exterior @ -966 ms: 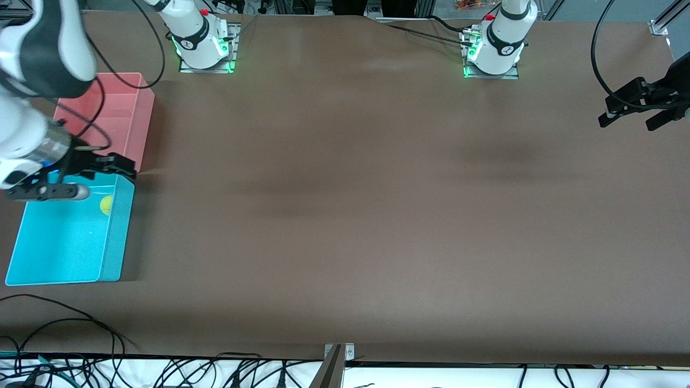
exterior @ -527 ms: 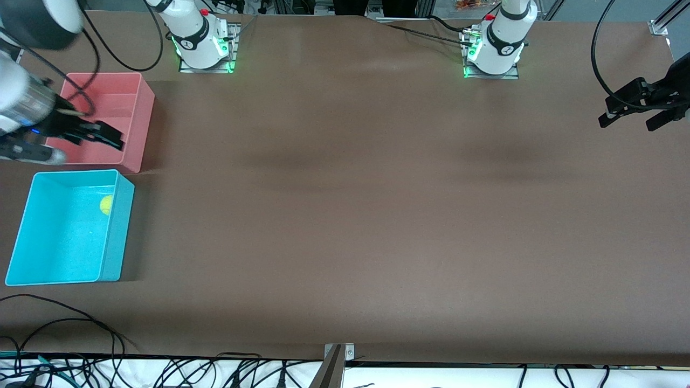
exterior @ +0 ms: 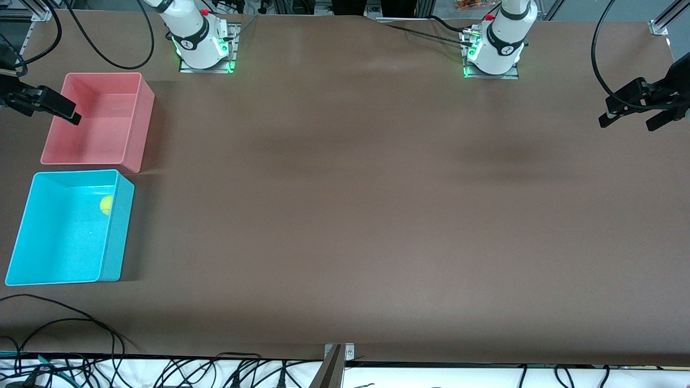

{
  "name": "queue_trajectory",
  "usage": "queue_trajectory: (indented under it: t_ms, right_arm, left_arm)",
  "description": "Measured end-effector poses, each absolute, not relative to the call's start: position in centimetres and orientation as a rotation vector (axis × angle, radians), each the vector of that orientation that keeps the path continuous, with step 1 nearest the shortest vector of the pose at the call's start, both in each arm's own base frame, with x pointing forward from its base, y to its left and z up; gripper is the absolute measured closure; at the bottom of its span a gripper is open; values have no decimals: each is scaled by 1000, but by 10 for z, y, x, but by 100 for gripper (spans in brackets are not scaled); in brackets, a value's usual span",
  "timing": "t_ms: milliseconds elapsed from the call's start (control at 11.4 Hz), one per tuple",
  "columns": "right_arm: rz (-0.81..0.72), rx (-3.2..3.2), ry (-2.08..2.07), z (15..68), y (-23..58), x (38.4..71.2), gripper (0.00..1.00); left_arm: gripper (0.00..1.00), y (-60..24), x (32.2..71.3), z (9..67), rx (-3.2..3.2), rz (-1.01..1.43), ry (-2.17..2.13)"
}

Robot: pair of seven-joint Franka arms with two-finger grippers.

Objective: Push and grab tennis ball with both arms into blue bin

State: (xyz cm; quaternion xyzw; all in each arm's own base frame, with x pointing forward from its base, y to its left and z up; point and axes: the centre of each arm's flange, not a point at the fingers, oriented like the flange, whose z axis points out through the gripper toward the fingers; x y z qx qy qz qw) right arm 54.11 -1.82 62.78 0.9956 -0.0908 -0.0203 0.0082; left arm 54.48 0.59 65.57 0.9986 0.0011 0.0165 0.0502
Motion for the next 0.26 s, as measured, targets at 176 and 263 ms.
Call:
queue_trajectory:
  t_ms: [176, 263]
  right_arm:
    - [-69, 3111, -286, 625, -19, 543, 0]
    - [-69, 3111, -286, 625, -19, 543, 0]
  left_arm:
    - [0, 6, 545, 656, 3041, 50, 3]
    - [0, 6, 545, 656, 3041, 50, 3]
